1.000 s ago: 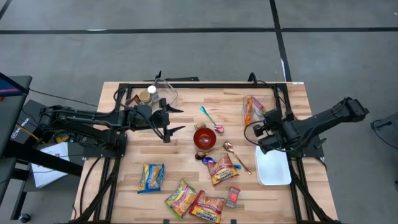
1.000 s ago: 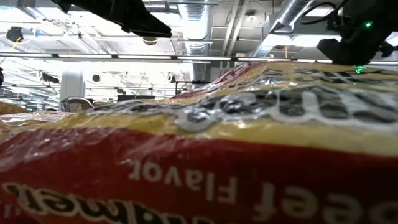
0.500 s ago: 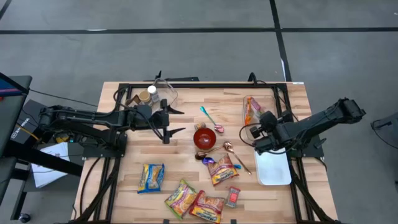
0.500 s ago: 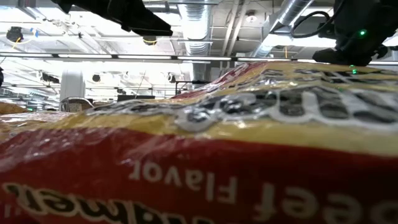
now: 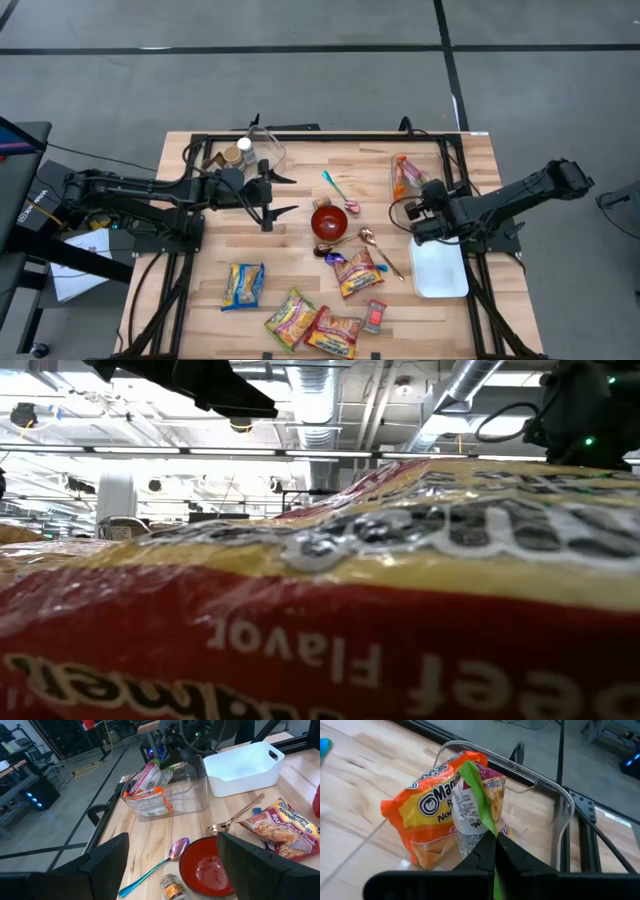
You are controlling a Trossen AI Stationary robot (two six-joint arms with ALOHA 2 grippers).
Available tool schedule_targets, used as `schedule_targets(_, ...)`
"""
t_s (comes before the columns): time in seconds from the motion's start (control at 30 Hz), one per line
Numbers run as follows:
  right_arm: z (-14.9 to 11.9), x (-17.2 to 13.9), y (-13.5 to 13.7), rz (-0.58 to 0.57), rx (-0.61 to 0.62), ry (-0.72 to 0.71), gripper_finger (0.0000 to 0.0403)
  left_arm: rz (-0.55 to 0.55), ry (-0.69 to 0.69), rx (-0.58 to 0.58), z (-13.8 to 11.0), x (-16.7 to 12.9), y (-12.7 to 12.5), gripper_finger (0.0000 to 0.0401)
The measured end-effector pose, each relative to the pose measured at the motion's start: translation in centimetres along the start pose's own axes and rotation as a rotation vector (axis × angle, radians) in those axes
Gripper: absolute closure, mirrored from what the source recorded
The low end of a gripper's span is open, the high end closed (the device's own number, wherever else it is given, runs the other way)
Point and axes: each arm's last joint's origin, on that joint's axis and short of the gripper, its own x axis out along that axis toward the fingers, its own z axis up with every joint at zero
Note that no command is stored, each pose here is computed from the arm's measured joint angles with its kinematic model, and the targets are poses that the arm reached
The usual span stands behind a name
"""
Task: Pick & Place Food Item
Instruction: Put the top green noodle pack into the right transparent bin
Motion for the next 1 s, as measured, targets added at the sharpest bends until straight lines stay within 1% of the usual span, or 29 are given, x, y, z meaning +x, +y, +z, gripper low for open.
schedule_targets(0.3,-0.2,1.8,1.1,0.029,-0.068,0.051,0.0403,0.003,-0.010,-0.002,0.1,0.0,0.0,0.0105)
schedule_targets(0.43,0.1,1.8,1.8,0.078,-0.102,0.032,0.0391,0.003,-0.009,-0.002,0.1,0.0,0.0,0.0105)
schedule_targets(0.57,0.3,1.8,2.1,0.108,-0.120,0.032,0.0354,0.003,-0.007,-0.001,0.1,0.0,0.0,0.0105)
schedule_targets(0.8,0.4,2.2,1.9,0.099,-0.115,0.070,0.0266,0.002,-0.006,-0.001,0.1,0.0,0.0,0.0105)
schedule_targets(0.93,0.5,1.9,1.8,0.115,-0.115,0.055,0.0216,0.002,-0.006,-0.001,0.1,0.0,0.0,0.0105)
schedule_targets(1.0,0.6,1.6,1.6,0.125,-0.100,0.033,0.0198,0.002,-0.006,-0.001,0.1,0.0,0.0,0.0105)
